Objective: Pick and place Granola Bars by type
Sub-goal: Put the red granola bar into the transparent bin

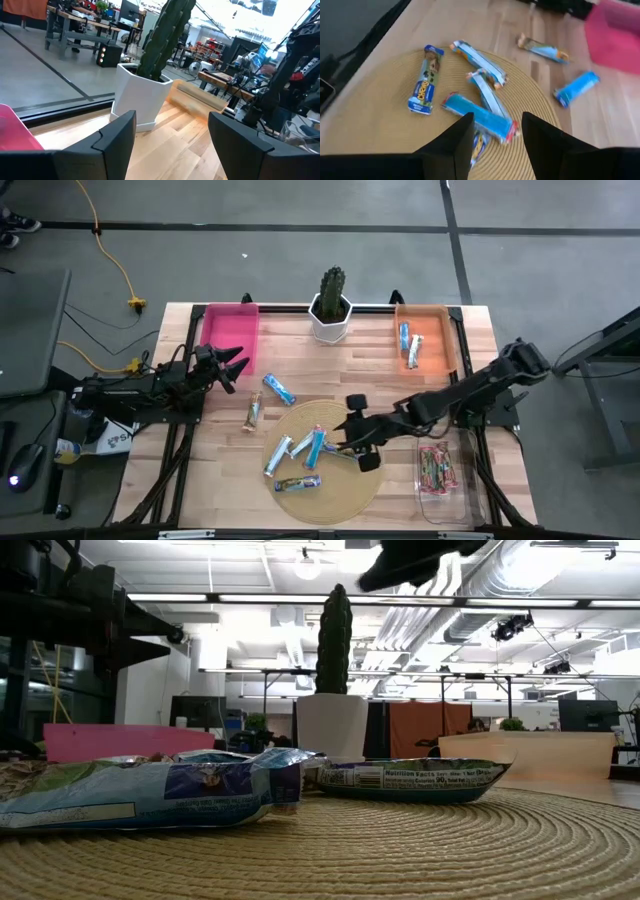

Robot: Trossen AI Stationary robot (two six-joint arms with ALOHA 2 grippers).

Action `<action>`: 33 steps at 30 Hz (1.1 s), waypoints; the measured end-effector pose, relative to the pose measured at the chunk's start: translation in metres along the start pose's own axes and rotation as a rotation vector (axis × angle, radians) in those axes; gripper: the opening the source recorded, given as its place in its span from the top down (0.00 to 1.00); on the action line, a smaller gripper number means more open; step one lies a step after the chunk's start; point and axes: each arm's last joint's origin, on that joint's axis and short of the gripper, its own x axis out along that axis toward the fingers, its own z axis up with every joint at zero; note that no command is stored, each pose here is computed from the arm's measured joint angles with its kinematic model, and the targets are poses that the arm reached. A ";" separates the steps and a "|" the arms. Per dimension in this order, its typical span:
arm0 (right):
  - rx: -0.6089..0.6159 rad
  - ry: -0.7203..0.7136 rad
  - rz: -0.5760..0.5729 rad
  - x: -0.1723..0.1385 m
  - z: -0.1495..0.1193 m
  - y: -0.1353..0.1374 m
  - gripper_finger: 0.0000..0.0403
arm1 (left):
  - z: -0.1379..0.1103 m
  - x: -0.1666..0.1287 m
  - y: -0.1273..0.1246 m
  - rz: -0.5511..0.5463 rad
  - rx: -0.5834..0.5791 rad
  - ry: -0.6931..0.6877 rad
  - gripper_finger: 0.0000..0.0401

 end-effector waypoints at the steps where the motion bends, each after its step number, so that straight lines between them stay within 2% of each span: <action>1: -0.029 -0.003 0.007 0.005 -0.001 -0.001 0.63 | 0.000 0.000 0.000 0.000 0.000 0.000 0.39; 10: -0.247 0.076 0.057 0.039 -0.017 -0.006 0.63 | 0.000 0.000 0.000 0.000 0.000 0.000 0.39; 17: -0.479 0.167 0.039 0.068 -0.038 -0.006 0.63 | 0.000 0.000 0.000 0.000 0.000 0.000 0.39; 21: -0.586 0.220 -0.014 0.082 -0.048 -0.005 0.63 | 0.000 0.000 0.000 0.000 0.000 0.000 0.39; 27: -0.657 0.227 -0.092 0.093 -0.052 -0.006 0.63 | 0.000 0.000 0.000 0.000 0.000 0.000 0.39; 33: -0.667 0.221 -0.066 0.094 -0.052 -0.006 0.63 | 0.000 0.000 0.000 0.000 0.000 0.000 0.39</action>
